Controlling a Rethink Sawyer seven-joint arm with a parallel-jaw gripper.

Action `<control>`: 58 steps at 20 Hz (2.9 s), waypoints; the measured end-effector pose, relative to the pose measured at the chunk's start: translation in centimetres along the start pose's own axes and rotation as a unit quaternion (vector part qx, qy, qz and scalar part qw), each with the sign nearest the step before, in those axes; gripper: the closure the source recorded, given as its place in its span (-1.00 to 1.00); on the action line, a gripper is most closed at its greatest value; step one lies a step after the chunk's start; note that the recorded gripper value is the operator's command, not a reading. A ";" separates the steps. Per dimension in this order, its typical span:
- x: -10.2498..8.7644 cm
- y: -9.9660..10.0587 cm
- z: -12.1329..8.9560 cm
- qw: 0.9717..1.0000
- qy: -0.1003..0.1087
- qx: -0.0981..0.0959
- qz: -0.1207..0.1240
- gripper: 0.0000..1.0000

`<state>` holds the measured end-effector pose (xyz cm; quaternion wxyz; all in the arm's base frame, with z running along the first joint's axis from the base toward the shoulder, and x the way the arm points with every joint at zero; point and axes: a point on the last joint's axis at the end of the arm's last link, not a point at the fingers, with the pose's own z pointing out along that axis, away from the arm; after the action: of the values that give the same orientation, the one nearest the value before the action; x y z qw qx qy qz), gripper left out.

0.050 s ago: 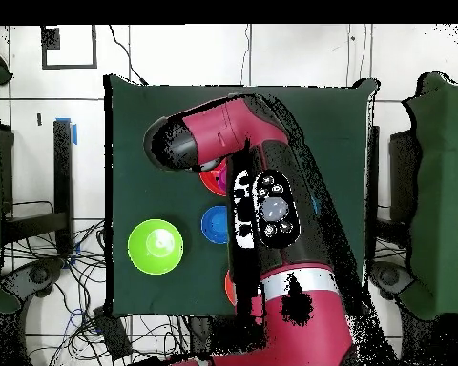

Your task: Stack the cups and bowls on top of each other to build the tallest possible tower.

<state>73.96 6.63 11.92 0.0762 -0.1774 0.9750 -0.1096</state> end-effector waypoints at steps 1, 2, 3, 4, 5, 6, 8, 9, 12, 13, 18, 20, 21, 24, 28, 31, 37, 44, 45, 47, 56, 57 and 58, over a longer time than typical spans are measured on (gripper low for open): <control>0.0 0.0 0.0 1.000 0.000 -0.001 0.000 1.00; 0.0 0.0 0.0 1.000 0.000 -0.001 0.001 1.00; 0.0 0.1 0.0 1.000 0.000 -0.002 0.002 1.00; 0.0 0.1 0.0 1.000 0.001 -0.004 0.003 1.00; 0.0 0.1 0.0 1.000 0.001 -0.005 0.005 1.00; 0.0 0.2 0.1 1.000 0.002 -0.007 0.007 1.00; 0.0 0.2 0.1 1.000 0.003 -0.008 0.008 1.00; 0.0 0.2 0.1 1.000 0.003 -0.009 0.008 1.00; 0.1 0.2 0.2 1.000 0.004 -0.010 0.010 1.00; 0.1 0.2 0.2 1.000 0.005 -0.011 0.011 1.00; 0.2 0.2 0.3 1.000 0.006 -0.011 0.012 1.00; 0.2 0.2 0.4 1.000 0.007 -0.011 0.012 1.00; 0.2 0.2 0.4 1.000 0.007 -0.011 0.012 1.00; 0.3 0.1 0.5 1.000 0.008 -0.011 0.012 1.00; 0.6 0.0 0.7 1.000 0.011 -0.011 0.013 1.00; 0.8 0.1 0.8 1.000 0.014 -0.012 0.014 1.00; 1.1 0.3 1.0 1.000 0.019 -0.017 0.017 1.00; 1.3 0.6 0.9 0.999 0.023 -0.027 0.027 1.00; 1.4 0.6 0.9 0.999 0.024 -0.028 0.028 1.00; 1.5 0.6 0.9 0.999 0.026 -0.029 0.029 1.00; 2.1 0.2 1.0 0.998 0.034 -0.028 0.039 1.00; 2.1 0.2 1.0 0.998 0.035 -0.028 0.040 1.00; 2.2 0.1 1.1 0.998 0.036 -0.027 0.041 1.00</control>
<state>72.11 5.77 10.64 0.0409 -0.1357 0.9862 -0.0860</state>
